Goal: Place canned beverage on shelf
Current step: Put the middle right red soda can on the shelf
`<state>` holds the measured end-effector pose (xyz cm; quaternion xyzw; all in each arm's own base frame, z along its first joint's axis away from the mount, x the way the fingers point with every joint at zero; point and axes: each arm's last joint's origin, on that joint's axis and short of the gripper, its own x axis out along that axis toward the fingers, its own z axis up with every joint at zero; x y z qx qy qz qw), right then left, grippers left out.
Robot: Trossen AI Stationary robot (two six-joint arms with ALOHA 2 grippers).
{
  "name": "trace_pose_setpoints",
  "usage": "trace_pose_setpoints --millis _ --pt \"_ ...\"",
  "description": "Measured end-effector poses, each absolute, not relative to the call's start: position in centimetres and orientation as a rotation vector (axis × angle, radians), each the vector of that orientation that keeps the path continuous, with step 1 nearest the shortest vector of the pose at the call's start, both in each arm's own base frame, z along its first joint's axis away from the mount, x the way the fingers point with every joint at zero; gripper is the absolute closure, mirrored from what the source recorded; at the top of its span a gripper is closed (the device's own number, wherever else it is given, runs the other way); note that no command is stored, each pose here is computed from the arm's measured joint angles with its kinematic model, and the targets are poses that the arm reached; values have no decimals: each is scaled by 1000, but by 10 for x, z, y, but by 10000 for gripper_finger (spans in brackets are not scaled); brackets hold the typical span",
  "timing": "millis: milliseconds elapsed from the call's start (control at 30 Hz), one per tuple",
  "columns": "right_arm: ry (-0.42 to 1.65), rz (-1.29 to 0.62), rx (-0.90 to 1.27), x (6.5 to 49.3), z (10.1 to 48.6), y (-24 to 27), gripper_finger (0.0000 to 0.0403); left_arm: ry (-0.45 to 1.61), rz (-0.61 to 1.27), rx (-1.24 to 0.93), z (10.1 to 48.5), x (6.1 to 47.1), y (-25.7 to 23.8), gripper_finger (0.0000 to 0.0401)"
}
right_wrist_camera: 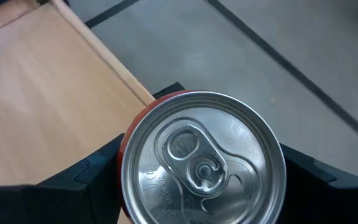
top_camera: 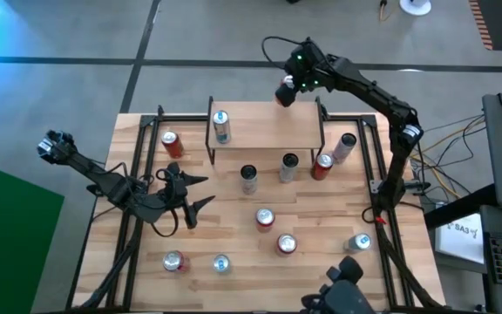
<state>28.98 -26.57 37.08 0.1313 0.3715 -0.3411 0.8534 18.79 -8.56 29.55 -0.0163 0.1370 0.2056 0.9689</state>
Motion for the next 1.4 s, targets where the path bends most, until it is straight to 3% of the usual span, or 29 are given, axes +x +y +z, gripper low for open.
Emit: trace_pose_setpoints --millis 567,1400 --pt "935 -698 295 272 369 -263 115 270 417 -50 296 188 -86 140" --pt "875 -735 288 255 387 -259 115 269 418 -59 296 188 -86 140"
